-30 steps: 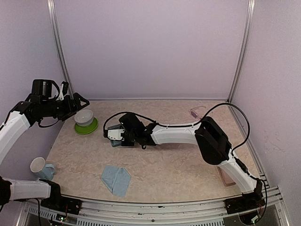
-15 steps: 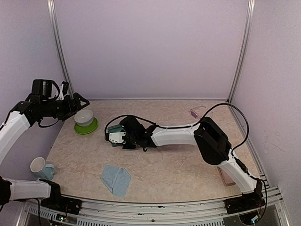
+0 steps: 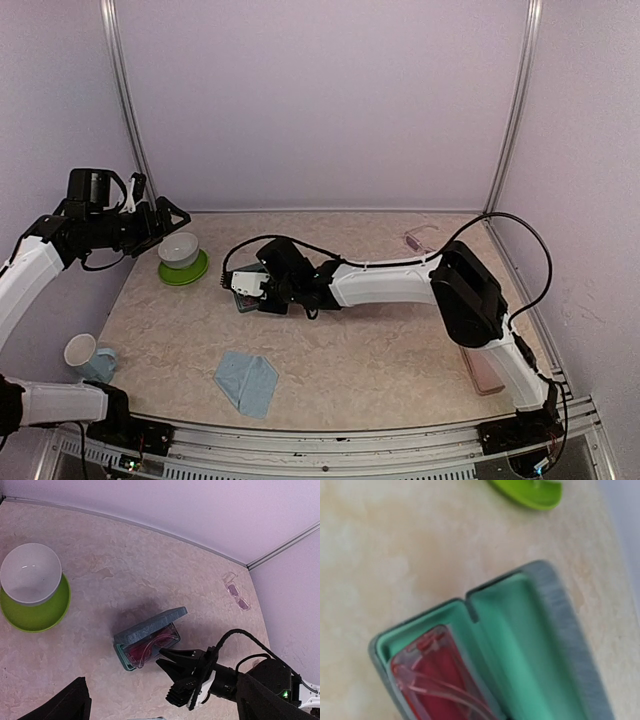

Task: Organize the sunglasses
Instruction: Place the sunglasses in the sunglasses case, then adjust the sunglasses in the sunglasses case.

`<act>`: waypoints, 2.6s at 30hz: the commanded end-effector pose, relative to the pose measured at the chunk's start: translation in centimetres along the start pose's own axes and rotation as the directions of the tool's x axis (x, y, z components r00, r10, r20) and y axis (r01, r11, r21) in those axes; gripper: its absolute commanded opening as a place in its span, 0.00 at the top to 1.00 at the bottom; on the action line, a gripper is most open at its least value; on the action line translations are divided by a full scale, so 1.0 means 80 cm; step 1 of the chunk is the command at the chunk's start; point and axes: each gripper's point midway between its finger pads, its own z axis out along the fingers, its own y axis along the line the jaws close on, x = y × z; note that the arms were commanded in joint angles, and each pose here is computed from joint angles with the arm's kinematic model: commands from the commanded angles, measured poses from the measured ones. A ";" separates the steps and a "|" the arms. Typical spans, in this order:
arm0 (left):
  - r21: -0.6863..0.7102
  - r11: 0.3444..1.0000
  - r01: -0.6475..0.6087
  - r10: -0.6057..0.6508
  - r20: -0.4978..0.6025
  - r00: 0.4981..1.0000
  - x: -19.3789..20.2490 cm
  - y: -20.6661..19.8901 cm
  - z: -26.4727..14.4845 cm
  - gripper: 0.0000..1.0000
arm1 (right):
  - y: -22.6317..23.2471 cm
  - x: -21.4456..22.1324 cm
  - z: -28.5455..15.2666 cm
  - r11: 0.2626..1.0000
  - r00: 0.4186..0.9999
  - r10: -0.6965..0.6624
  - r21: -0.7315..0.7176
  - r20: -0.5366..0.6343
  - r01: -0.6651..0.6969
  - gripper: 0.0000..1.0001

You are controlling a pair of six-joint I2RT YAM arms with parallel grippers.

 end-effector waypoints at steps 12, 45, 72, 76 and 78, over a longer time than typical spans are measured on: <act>0.024 0.999 -0.022 0.021 0.023 1.000 -0.005 -0.005 -0.003 0.01 | -0.048 -0.001 -0.072 0.935 0.931 0.354 -0.015 0.087 -0.355 0.82; 0.016 1.000 -0.014 0.014 -0.011 1.000 0.005 0.001 0.005 0.03 | -0.005 -0.002 -0.010 0.775 0.790 0.611 -0.236 0.044 -0.586 0.97; 0.005 1.000 -0.012 0.012 -0.017 1.000 0.001 0.005 0.013 0.03 | -0.010 0.020 0.030 0.735 0.753 0.658 -0.238 0.023 -0.635 0.99; 0.003 1.000 -0.012 0.012 -0.017 1.000 -0.001 0.005 0.015 0.03 | -0.007 0.024 0.035 0.730 0.750 0.661 -0.245 0.014 -0.638 1.00; 0.001 1.000 -0.013 0.013 -0.018 1.000 -0.002 0.006 0.017 0.03 | -0.003 0.026 0.037 0.728 0.751 0.660 -0.253 0.005 -0.637 1.00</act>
